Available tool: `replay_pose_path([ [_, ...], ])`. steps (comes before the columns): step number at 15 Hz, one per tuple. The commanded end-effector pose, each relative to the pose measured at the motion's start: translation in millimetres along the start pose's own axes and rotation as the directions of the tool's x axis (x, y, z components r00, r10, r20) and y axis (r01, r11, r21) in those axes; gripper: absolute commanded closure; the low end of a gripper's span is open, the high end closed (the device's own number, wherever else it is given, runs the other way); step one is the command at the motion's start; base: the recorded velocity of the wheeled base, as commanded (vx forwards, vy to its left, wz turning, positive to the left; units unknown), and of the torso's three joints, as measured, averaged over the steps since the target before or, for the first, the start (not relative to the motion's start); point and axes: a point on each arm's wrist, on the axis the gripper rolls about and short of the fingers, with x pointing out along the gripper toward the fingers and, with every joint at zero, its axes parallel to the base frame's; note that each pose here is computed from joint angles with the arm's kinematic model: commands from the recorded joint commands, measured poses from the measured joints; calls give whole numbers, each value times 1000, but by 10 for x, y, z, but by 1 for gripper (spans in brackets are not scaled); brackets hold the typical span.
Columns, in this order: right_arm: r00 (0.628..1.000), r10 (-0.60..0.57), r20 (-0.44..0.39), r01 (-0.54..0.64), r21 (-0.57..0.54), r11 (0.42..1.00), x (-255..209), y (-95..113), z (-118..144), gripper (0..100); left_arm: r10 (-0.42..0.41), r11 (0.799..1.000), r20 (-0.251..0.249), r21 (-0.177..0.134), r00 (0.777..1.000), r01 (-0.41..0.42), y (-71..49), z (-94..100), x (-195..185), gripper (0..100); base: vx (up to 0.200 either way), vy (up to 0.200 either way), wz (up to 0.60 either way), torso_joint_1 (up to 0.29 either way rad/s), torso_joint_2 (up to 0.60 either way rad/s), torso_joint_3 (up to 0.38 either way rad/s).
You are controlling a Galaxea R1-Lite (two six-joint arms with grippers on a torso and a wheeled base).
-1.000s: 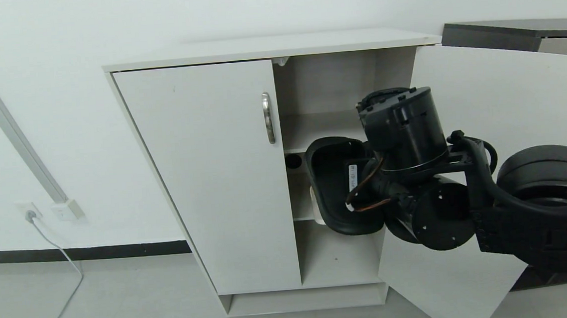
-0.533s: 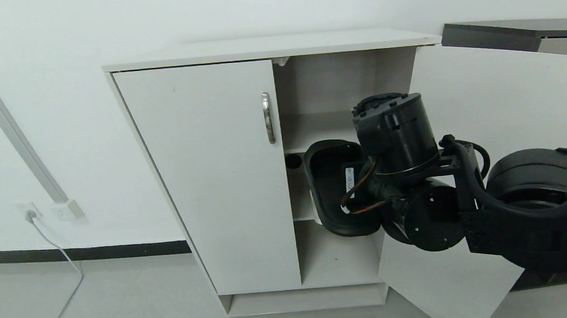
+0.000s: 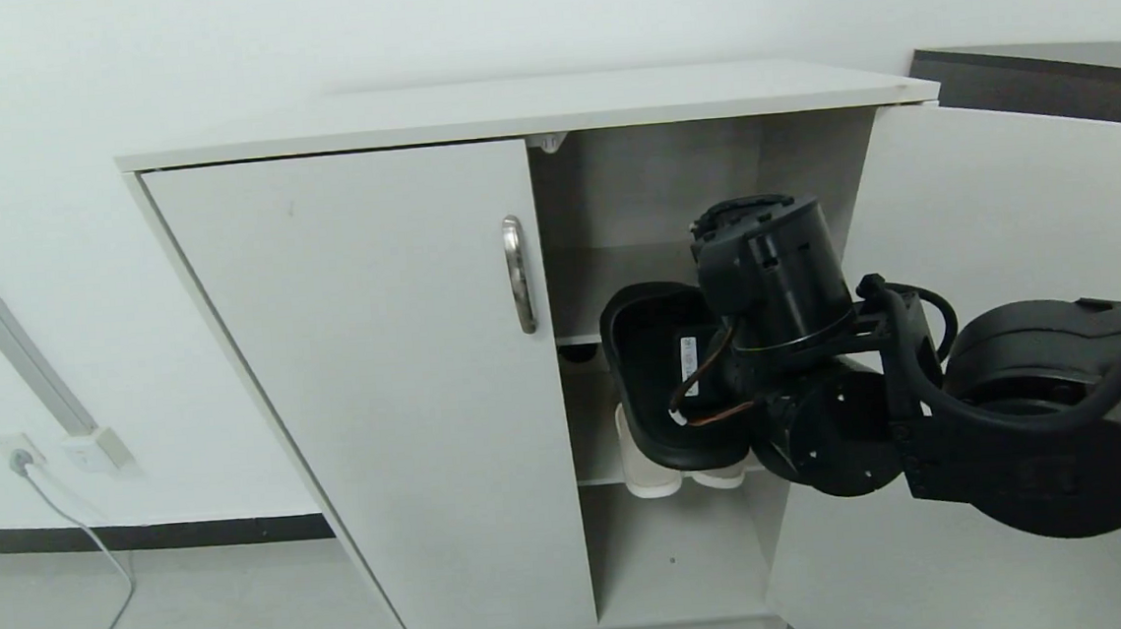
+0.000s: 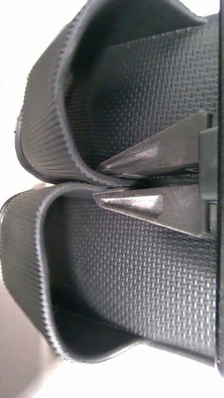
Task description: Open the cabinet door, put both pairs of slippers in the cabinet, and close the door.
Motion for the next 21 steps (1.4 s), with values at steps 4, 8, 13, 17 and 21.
replay_pose_path([
  [4,1000,11,29,-11,15,1000,110,89,-53,100,2,1000,-2,-1,1000,-2,0,-4,1,100,0,0,0,0,0,0],
  [8,999,16,47,-17,5,1000,118,107,-24,100,2,1000,-2,-3,1000,-2,0,-4,1,100,0,0,0,0,0,0],
  [13,997,-22,72,21,18,1000,414,170,74,100,6,1000,-2,-6,1000,-6,1,-4,1,100,0,0,0,0,0,0],
  [17,994,-29,108,27,20,999,622,261,198,100,8,1000,-2,-6,1000,-8,2,-4,1,100,0,0,0,0,0,0],
  [21,988,-68,135,64,39,997,847,224,301,100,8,1000,-2,-7,1000,-8,2,-4,1,100,0,0,0,0,0,0],
])
